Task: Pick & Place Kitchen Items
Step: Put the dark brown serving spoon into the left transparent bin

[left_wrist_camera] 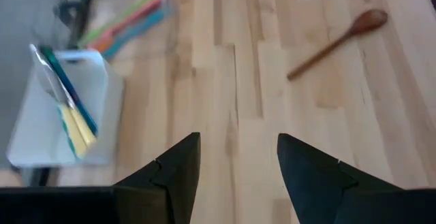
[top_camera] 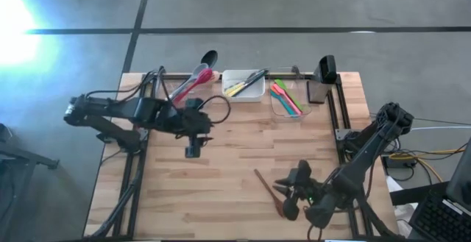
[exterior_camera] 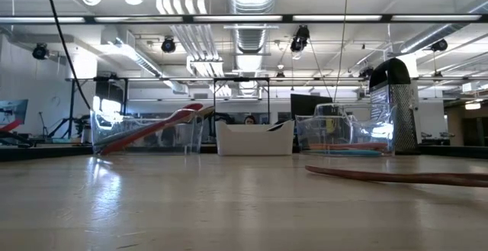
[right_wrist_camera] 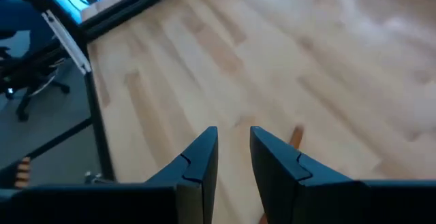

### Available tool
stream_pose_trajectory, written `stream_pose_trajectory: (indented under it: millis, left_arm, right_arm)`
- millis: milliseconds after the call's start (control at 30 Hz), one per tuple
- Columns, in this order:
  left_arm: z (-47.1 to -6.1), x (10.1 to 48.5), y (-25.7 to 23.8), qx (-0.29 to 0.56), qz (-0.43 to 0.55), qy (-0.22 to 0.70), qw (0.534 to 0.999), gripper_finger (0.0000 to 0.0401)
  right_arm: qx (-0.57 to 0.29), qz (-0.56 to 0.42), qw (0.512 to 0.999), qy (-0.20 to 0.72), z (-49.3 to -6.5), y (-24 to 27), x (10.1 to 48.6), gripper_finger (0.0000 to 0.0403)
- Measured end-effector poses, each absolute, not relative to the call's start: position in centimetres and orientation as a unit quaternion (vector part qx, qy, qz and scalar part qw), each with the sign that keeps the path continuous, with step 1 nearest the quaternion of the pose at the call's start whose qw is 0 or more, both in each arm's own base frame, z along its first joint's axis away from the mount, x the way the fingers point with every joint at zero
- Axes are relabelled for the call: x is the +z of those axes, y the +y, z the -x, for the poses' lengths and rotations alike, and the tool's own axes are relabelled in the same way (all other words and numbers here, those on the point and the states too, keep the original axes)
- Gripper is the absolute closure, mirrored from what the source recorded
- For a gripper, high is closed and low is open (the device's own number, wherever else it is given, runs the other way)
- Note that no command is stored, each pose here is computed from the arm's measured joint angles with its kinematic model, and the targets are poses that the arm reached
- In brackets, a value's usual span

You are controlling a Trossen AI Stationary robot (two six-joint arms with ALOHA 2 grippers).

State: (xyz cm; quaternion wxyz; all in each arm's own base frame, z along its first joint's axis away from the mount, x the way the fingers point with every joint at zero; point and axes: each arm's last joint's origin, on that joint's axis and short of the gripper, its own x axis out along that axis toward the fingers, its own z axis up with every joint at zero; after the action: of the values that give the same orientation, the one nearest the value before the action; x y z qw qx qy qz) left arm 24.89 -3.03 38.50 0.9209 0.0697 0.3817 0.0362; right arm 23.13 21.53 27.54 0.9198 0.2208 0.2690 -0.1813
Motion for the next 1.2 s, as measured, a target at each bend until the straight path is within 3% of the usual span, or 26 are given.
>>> stream_pose_trajectory:
  millis: [167, 533, 800, 1200]
  left_arm:
    - [-23.3, 35.9, -3.1, 0.042, -0.052, 0.397, 0.916, 0.0204]
    - [-21.9, 32.7, -2.9, 0.042, -0.046, 0.39, 0.919, 0.0204]
    - [-21.9, 32.7, -2.9, 0.042, -0.045, 0.386, 0.92, 0.0204]
    - [-21.9, 32.8, -2.9, 0.042, -0.044, 0.381, 0.923, 0.0206]
  right_arm:
    - [-0.186, -0.271, 0.89, 0.316, -23.8, 22.7, 25.4, 0.0321]
    - [-0.204, -0.272, 0.837, 0.429, -26.5, 23.7, 20.4, 0.0317]
    - [-0.206, -0.26, 0.788, 0.518, -28.3, 23.1, 18.1, 0.0271]
    - [-0.227, -0.251, 0.76, 0.555, -28.9, 22.4, 16.0, 0.0208]
